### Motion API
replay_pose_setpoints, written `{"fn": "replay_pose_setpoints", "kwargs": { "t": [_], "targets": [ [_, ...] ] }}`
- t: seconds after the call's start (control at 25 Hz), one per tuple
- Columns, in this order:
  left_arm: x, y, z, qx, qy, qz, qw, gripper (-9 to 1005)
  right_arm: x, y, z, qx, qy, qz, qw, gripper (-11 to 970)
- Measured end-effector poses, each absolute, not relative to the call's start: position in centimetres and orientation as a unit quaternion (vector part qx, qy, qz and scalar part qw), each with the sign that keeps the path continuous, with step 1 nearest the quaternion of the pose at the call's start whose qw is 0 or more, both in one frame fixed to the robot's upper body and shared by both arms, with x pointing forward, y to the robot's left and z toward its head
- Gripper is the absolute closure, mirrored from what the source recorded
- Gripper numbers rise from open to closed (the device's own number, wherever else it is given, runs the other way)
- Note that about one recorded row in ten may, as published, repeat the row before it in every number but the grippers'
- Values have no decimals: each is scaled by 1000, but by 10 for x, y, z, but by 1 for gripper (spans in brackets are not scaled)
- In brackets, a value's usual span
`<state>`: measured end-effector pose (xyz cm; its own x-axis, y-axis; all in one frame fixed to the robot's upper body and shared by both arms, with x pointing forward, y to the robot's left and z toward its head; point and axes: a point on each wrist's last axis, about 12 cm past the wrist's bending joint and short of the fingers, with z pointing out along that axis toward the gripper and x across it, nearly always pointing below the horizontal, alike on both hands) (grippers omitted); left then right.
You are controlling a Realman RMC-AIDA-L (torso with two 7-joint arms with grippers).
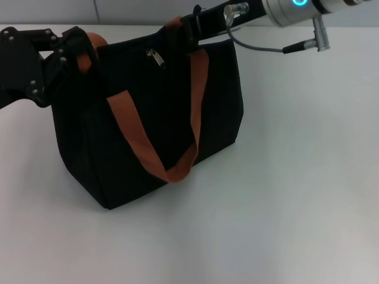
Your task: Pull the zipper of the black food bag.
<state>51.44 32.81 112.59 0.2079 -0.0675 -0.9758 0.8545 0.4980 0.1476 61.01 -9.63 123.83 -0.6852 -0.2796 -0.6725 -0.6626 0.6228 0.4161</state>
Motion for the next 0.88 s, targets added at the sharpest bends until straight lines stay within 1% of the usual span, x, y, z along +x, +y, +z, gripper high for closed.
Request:
{"fn": "replay_pose_setpoints", "kwargs": {
  "t": [0.2, 0.4, 0.6, 0.88],
  "targets": [
    [515, 326, 1126, 370, 530, -340, 683, 964, 613, -92, 1227, -278, 850, 364, 261, 908],
    [515, 325, 1126, 369, 529, -341, 683, 964, 619, -83, 1221, -286, 849, 362, 257, 770],
    [515, 325, 1126, 370, 529, -341, 684, 964, 618, -73, 1221, -295, 837, 389, 247, 770],
    [515, 325, 1126, 371, 527, -342, 684, 964, 618, -77, 1221, -294, 835, 392, 250, 771]
  ]
}}
